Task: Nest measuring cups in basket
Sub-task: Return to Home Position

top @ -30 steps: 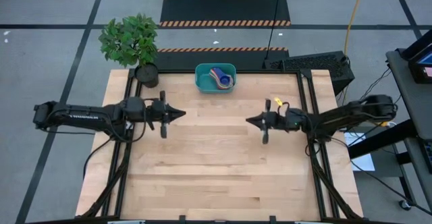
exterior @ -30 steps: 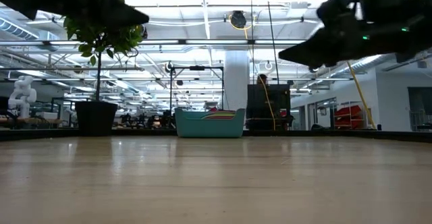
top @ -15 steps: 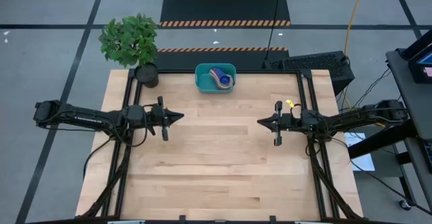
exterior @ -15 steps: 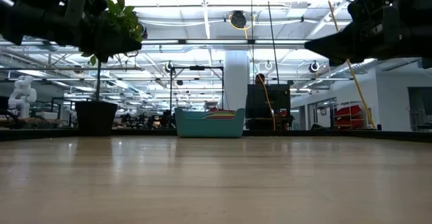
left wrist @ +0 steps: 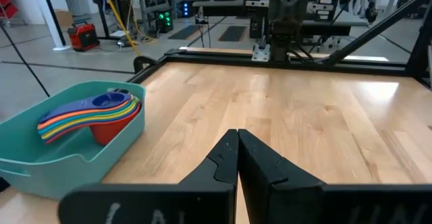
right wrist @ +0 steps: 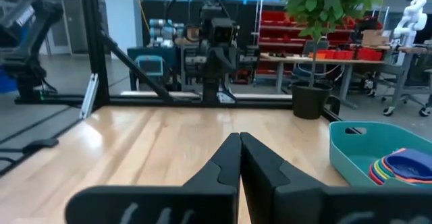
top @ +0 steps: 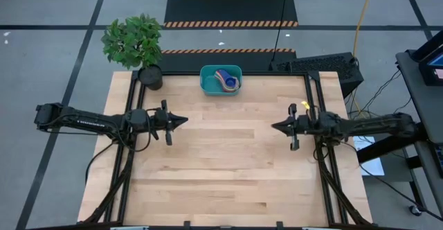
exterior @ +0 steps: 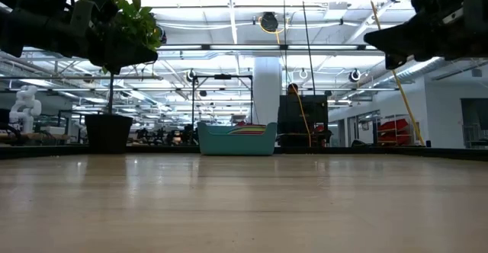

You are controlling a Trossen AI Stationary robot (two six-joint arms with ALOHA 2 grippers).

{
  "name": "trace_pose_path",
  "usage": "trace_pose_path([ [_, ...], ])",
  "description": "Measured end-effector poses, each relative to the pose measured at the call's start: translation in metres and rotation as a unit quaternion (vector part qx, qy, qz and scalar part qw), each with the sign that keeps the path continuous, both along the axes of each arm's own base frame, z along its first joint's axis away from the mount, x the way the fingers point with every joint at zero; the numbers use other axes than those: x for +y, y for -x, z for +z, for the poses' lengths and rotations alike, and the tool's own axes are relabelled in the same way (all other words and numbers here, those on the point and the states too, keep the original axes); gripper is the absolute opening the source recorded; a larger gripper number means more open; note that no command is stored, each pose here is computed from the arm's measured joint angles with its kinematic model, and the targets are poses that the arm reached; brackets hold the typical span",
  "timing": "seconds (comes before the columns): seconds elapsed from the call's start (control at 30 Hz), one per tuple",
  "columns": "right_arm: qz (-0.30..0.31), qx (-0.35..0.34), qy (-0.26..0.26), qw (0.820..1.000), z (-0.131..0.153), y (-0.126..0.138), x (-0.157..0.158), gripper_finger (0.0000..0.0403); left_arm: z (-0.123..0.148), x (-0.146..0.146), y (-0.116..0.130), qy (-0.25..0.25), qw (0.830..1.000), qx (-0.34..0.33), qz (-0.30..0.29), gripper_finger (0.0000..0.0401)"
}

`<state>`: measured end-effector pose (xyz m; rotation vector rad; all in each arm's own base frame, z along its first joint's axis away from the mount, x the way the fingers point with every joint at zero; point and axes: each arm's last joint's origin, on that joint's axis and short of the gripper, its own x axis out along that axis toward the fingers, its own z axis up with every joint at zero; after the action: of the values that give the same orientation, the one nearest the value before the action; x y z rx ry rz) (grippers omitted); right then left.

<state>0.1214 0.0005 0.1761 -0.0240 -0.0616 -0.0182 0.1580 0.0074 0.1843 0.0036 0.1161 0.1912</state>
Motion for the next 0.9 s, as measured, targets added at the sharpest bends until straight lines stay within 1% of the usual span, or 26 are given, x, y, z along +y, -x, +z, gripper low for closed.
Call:
trace_pose_path([
  [0.17,0.006,-0.011,0.0,1.0,0.002,0.01,0.004,0.0,0.0,0.0,0.0,0.0,1.0,0.0,0.0,0.001],
  [0.33,0.043,-0.006,-0.006,0.999,0.0,0.018,0.01,0.0,0.0,0.0,0.0,0.0,1.0,0.0,0.0,0.001],
  [0.5,0.07,-0.036,0.021,0.997,0.004,0.026,0.015,0.0,0.0,0.0,0.0,-0.001,1.0,-0.001,0.002,0.001],
  [0.67,0.086,-0.028,0.032,0.995,0.002,0.027,0.018,0.0,0.0,0.0,0.0,0.0,1.0,-0.002,0.002,0.001],
  [0.9,0.087,-0.015,0.03,0.996,0.0,0.027,0.018,0.0,0.001,0.0,0.0,-0.006,1.0,-0.003,0.002,0.001],
])
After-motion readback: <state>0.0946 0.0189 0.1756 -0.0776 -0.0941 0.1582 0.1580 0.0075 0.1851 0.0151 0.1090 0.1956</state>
